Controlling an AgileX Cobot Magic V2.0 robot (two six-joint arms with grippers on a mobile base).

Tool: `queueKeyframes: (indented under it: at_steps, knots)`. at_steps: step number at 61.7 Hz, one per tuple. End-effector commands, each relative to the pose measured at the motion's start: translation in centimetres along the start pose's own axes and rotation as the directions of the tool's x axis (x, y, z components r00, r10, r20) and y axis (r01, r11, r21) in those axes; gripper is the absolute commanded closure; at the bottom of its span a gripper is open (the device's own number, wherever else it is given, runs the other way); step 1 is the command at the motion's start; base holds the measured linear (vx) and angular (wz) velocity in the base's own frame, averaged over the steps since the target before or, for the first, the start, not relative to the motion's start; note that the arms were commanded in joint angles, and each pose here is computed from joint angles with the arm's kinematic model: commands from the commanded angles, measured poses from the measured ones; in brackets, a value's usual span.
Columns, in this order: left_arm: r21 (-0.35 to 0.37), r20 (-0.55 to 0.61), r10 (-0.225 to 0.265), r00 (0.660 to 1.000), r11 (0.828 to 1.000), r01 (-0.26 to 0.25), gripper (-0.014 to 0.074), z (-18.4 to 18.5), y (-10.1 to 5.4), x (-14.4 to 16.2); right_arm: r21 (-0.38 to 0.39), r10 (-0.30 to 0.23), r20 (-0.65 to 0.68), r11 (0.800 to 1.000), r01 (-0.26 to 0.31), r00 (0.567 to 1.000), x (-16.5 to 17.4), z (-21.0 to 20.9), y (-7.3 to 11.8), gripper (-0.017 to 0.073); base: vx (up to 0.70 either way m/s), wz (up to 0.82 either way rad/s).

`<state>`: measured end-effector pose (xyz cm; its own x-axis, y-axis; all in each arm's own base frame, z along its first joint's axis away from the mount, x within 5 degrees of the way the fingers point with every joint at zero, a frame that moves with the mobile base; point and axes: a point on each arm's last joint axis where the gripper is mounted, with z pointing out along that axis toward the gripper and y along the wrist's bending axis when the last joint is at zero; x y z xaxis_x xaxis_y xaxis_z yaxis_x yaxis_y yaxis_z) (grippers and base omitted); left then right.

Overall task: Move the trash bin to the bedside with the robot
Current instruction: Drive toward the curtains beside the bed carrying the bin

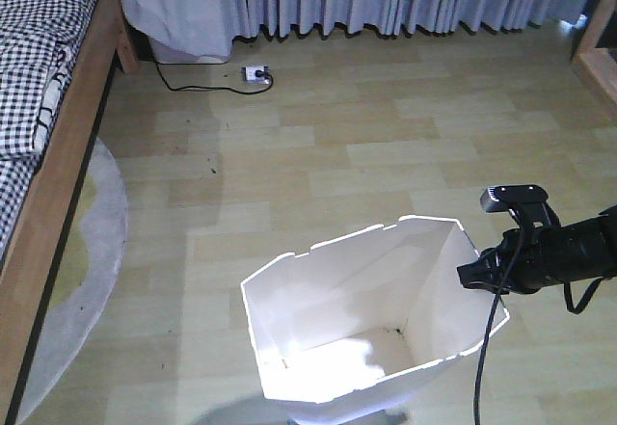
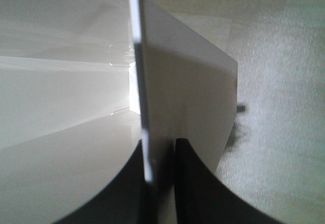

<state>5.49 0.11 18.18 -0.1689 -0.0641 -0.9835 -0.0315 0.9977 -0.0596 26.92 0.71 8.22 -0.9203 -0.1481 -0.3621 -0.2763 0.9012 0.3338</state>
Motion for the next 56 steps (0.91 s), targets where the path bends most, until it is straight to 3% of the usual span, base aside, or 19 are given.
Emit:
queueKeyframes:
  at_steps: [1, 56]
  knots:
    - [0.005, 0.051, -0.012, 0.999, 1.0, 0.011, 0.0599, 0.16, 0.01, 0.27, -0.149, 0.055, 0.09, 0.988, -0.042, 0.994, -1.64, -1.62, 1.71, 0.0563, 0.4, 0.12]
    - [0.005, 0.051, -0.012, 0.999, 1.0, 0.011, 0.0599, 0.16, 0.01, 0.27, -0.149, 0.055, 0.09, 0.988, -0.042, 0.994, -1.64, -1.62, 1.71, 0.0563, 0.39, 0.08]
